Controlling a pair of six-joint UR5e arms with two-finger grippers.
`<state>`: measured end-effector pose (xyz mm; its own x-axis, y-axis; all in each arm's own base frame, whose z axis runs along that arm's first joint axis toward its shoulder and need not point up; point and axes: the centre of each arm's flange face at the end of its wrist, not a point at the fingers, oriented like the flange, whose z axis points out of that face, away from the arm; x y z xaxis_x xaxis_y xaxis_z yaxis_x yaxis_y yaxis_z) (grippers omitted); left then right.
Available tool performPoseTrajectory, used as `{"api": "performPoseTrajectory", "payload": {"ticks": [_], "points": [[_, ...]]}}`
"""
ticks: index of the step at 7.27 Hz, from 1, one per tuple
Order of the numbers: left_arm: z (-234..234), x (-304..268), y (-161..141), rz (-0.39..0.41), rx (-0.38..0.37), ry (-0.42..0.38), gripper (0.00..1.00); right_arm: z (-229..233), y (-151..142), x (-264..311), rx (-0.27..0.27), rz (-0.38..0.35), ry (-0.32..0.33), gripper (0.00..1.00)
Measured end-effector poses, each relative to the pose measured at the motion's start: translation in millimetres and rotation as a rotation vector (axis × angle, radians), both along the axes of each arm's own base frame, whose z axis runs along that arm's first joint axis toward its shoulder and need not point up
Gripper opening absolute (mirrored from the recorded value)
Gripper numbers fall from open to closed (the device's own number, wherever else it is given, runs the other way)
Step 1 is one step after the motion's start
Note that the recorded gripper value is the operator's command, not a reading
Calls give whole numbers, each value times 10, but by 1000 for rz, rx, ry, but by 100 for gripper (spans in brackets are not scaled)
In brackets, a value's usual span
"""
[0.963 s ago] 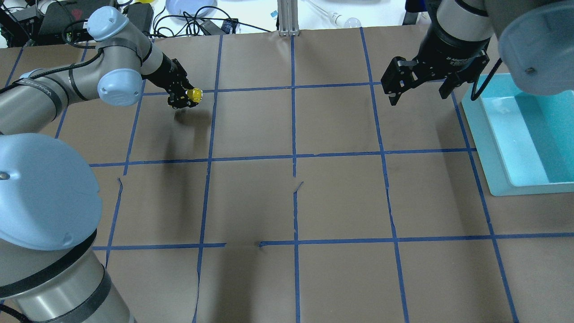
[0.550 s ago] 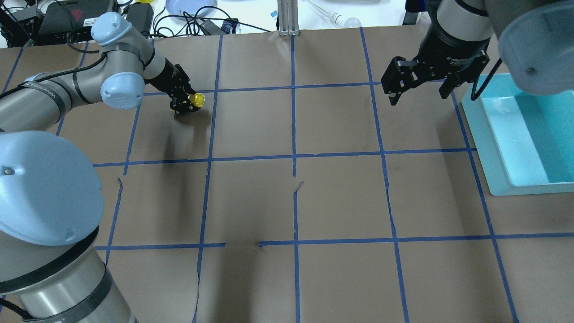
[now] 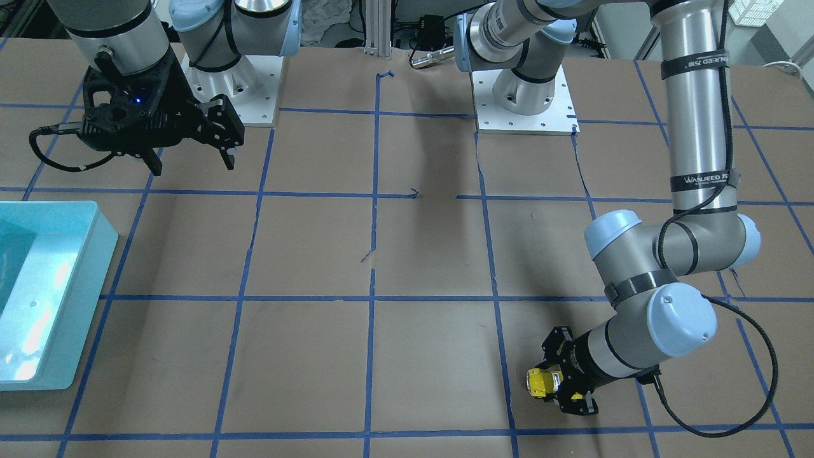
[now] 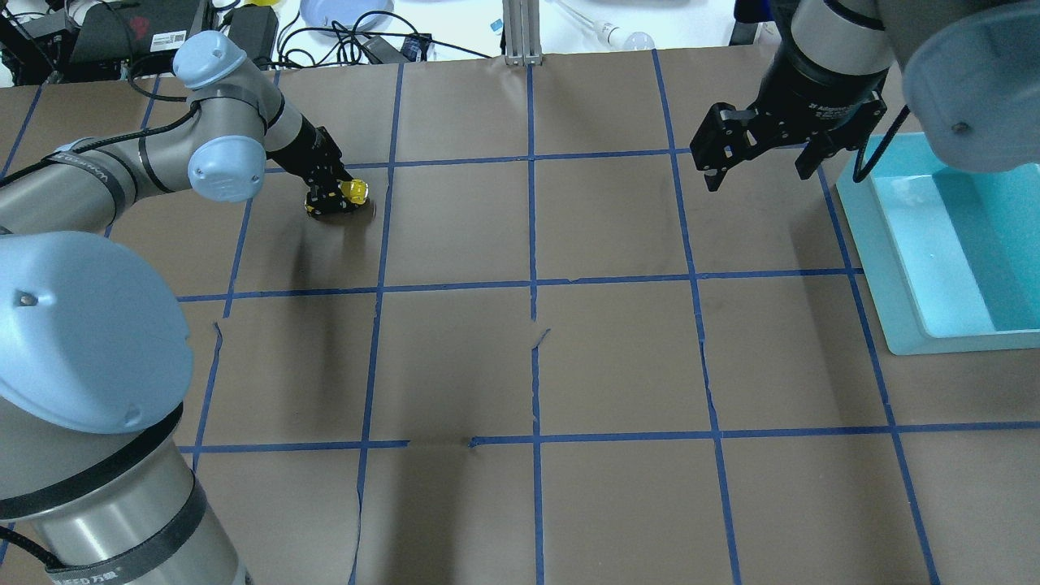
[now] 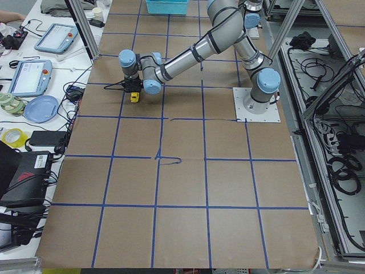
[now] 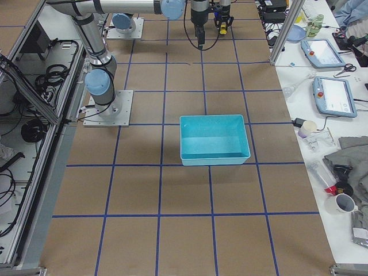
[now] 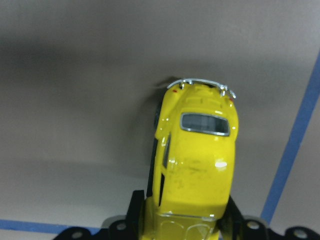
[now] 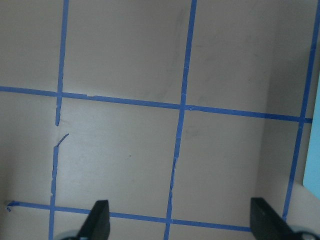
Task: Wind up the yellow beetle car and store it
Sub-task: 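Drag the held car back and forth on the table with the left gripper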
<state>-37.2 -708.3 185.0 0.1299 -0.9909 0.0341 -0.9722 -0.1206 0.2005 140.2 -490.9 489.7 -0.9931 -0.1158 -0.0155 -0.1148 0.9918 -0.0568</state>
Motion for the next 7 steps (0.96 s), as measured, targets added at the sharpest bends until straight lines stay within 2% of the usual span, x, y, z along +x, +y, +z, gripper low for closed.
{"api": "performPoseTrajectory", "payload": {"ticks": [4, 7], "points": [[-27, 216, 13, 18, 16, -18, 20, 0, 1, 3, 0, 1, 0, 100], [-28, 403, 31, 5, 25, -62, 21, 0, 2, 2, 1, 0, 0, 100]]}}
